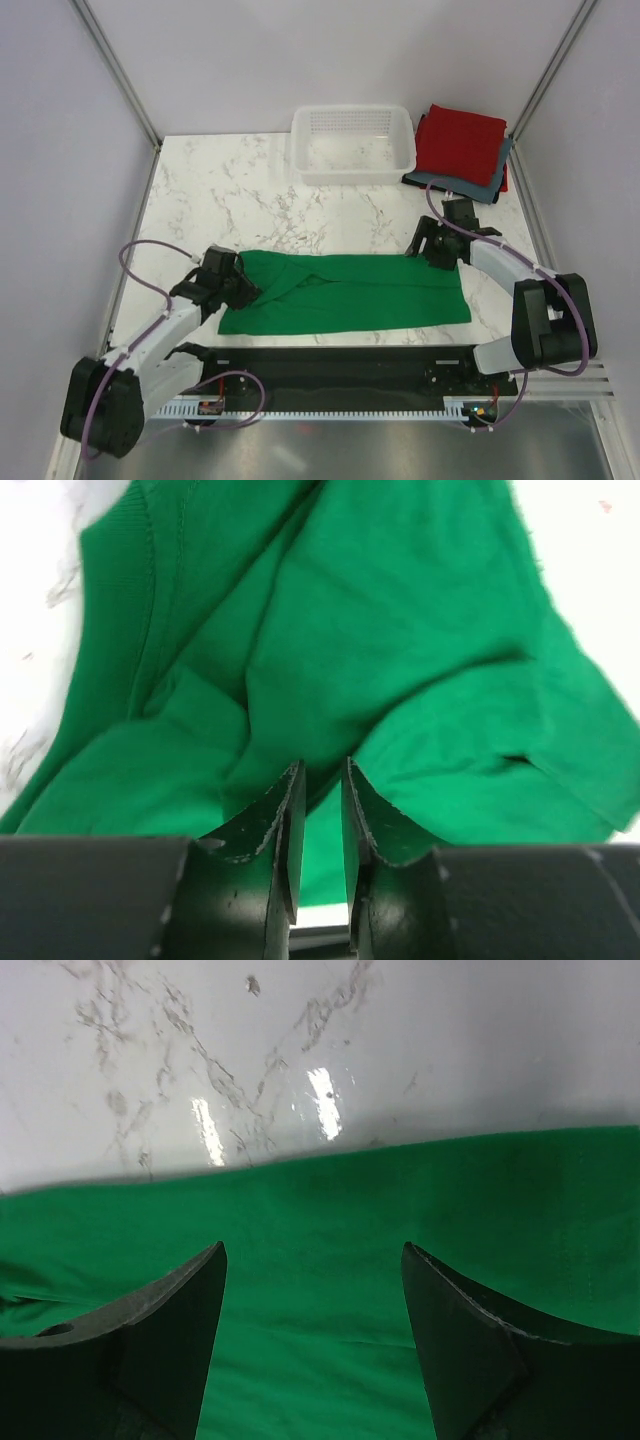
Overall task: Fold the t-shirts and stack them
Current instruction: Fold the tshirt
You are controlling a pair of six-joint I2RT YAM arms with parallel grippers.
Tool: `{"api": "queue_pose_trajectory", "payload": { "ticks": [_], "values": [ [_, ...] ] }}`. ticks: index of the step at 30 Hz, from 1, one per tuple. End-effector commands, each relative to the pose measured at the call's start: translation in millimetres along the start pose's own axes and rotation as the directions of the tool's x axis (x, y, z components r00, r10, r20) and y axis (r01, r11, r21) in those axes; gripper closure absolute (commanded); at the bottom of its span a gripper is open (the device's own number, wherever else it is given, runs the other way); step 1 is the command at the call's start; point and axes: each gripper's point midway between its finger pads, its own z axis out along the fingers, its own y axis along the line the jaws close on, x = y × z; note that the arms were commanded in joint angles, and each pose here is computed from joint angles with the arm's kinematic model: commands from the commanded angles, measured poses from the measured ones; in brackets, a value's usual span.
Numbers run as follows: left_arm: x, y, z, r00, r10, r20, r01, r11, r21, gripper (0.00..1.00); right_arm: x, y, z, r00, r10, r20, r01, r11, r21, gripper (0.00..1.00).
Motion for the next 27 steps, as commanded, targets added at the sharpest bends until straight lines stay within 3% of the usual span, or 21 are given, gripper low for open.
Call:
{"api": "queue_pose_trajectory", "payload": {
  "ticks": [1,5,8,13,14,16,18,19,21,22,23,25,27],
  "values": [
    [-4,-16,20,0.999,0.048,0.004,-0.048,0.997,0.059,0.74,-1,1,2,0.999,-0.041,0.004,0.041,0.999,-0.020,0.22],
    [-4,1,46,0.996,0.076,-0.047,-0.079,0.995,-0.068,0.75,0,2,-5,0.998,-0.058,0.013,0.058,0.998,-0.023,0.22],
    [-41,-16,60,0.993,0.121,0.017,-0.118,0.986,-0.116,0.75,0,4,-15,0.998,-0.058,0.022,0.059,0.998,-0.033,0.21],
    [-86,-23,87,0.989,0.150,0.005,-0.144,0.959,-0.243,0.75,6,11,-37,0.997,-0.053,0.048,0.057,0.995,-0.079,0.21],
    [-114,-38,90,0.987,0.154,0.041,-0.140,0.961,-0.238,0.75,8,13,-40,0.997,-0.053,0.048,0.057,0.994,-0.092,0.21],
    [-123,-24,112,0.987,0.159,-0.020,-0.158,0.936,-0.314,0.76,15,13,-49,0.997,-0.054,0.054,0.059,0.992,-0.107,0.20],
    [-164,-44,126,0.987,0.160,0.023,-0.146,0.944,-0.297,0.76,22,15,-54,0.997,-0.054,0.046,0.060,0.989,-0.132,0.20],
    [-164,-30,152,0.985,0.170,-0.031,-0.171,0.926,-0.338,0.75,22,18,-59,0.997,-0.048,0.055,0.056,0.987,-0.148,0.20],
    [-212,-56,164,0.984,0.176,-0.006,-0.168,0.925,-0.341,0.76,28,24,-62,0.998,-0.057,0.040,0.063,0.980,-0.191,0.20],
    [-206,-35,198,0.977,0.194,-0.086,-0.213,0.893,-0.396,0.75,29,25,-64,0.997,-0.060,0.041,0.067,0.978,-0.197,0.20],
    [-252,-73,196,0.976,0.218,-0.016,-0.209,0.906,-0.369,0.75,30,26,-66,0.997,-0.072,0.040,0.079,0.977,-0.199,0.20],
    [-276,-92,219,0.970,0.240,-0.026,-0.235,0.912,-0.337,0.71,35,25,-69,0.995,-0.093,0.022,0.096,0.974,-0.203,0.20],
    [-312,-138,238,0.968,0.247,0.049,-0.235,0.956,-0.176,0.63,39,29,-72,0.995,-0.100,0.007,0.099,0.969,-0.227,0.20]
  ]
}}
